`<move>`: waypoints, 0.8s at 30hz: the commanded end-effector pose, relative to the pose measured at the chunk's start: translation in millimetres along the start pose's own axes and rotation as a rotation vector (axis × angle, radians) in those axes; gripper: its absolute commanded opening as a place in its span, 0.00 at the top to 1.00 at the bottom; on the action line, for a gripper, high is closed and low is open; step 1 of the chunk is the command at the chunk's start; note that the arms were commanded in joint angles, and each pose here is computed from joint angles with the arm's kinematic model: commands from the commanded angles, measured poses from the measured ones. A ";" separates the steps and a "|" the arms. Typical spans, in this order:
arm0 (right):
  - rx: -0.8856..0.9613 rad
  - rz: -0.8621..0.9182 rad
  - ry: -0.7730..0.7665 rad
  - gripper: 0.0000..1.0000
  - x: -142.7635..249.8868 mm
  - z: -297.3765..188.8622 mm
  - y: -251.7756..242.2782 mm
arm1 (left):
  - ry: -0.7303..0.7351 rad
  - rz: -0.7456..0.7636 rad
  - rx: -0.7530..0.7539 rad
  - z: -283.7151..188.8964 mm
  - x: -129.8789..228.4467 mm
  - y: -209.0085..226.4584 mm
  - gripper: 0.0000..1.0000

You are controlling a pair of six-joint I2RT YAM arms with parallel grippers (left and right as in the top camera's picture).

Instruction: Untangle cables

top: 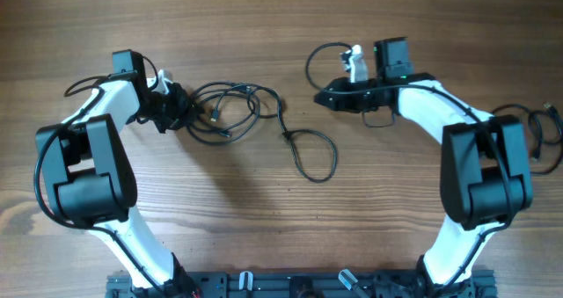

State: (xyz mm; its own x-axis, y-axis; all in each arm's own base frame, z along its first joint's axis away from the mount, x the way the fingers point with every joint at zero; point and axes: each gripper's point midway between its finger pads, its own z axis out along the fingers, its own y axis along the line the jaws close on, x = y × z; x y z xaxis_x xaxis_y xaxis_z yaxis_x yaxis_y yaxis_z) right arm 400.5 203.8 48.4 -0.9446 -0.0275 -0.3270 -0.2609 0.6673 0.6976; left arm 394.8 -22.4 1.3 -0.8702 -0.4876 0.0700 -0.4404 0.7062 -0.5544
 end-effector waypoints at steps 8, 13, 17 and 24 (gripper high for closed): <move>0.112 -0.136 -0.001 0.36 12.8 53.9 33.5 | 0.066 0.020 -0.031 21.7 17.9 11.1 0.73; 0.215 -0.192 -0.046 0.19 10.0 70.1 30.7 | 0.071 0.044 -0.030 26.1 21.1 4.7 0.70; 0.251 -0.174 -0.048 0.18 13.5 78.6 23.2 | 0.071 0.049 -0.030 26.9 21.4 3.5 0.69; 0.295 -0.144 -0.044 0.18 17.0 83.2 8.9 | 0.106 0.135 0.088 23.4 28.6 -17.3 0.64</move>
State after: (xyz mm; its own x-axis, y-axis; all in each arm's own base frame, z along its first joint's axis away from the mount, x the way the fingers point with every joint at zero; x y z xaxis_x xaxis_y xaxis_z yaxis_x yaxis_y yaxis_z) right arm 400.5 279.5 17.0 -0.8705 -0.1216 -0.4769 -0.3630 0.8130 0.4553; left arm 396.6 -44.9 3.7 -0.9057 -0.4208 0.0510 -0.3684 0.7219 -0.5857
